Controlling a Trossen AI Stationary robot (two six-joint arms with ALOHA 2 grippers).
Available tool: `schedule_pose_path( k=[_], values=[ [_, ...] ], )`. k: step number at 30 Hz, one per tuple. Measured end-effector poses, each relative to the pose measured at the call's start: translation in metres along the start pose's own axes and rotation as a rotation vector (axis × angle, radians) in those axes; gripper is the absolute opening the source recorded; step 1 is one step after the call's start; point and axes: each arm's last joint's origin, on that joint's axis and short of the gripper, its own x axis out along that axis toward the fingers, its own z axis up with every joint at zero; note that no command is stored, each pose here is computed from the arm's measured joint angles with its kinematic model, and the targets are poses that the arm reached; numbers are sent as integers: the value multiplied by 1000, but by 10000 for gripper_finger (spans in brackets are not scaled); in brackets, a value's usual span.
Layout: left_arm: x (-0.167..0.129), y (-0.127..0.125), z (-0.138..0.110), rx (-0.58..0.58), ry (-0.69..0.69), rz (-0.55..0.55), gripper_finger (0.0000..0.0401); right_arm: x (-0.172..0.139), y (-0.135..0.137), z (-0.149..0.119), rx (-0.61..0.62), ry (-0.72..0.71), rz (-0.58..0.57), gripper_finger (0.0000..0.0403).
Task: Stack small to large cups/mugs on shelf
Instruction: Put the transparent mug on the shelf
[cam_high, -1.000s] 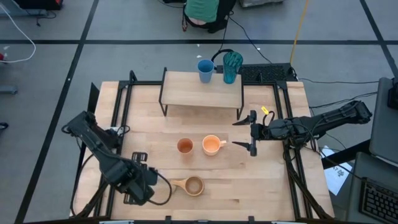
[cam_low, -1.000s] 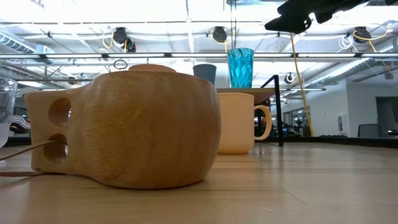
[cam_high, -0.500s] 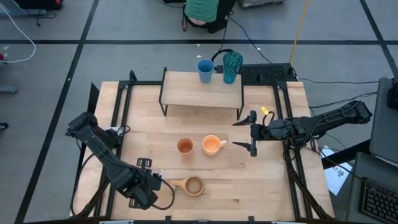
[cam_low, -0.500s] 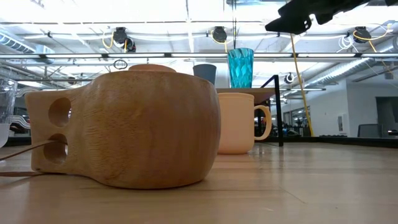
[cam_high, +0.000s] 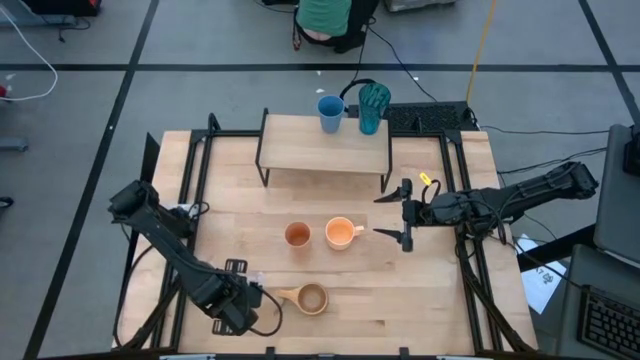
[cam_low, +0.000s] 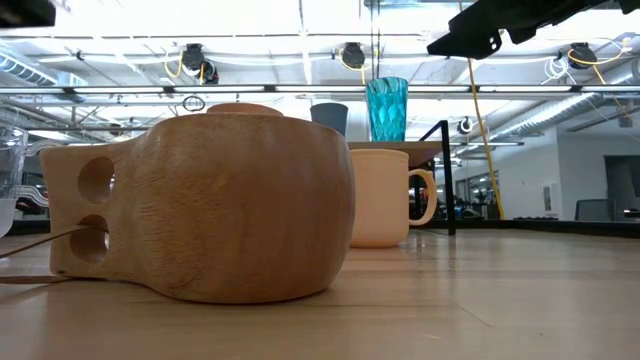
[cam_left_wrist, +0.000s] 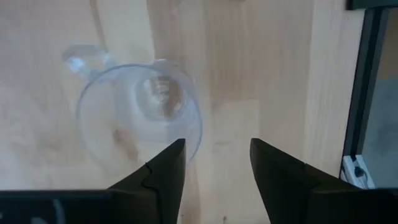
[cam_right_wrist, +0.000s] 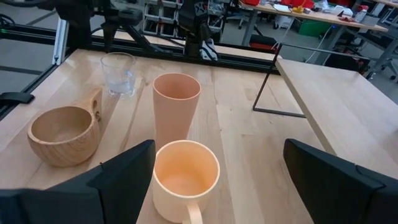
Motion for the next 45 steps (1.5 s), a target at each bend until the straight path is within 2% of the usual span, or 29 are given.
schedule_pose_path(
  k=[9, 12, 18, 27, 37, 41, 45],
  values=[
    [20, 6, -6, 33, 21, 39, 181, 0, 0, 0, -3, 0, 0, 348],
    [23, 8, -8, 52, 33, 48, 170, 0, 0, 0, -3, 0, 0, 348],
    [23, 8, -8, 110, 34, 47, 101, 0, 0, 0, -3, 0, 0, 348],
    [23, 8, -8, 130, 35, 47, 8, 0, 0, 0, -3, 0, 0, 348],
    [17, 11, -5, 123, 44, 56, 5, 0, 0, 0, 1, -1, 0, 348],
    [0, 13, 0, 144, 51, 60, 6, 0, 0, 0, 0, -1, 0, 348],
    [-30, 17, 9, 185, 49, 56, 5, 0, 0, 0, -2, -1, 0, 348]
  ],
)
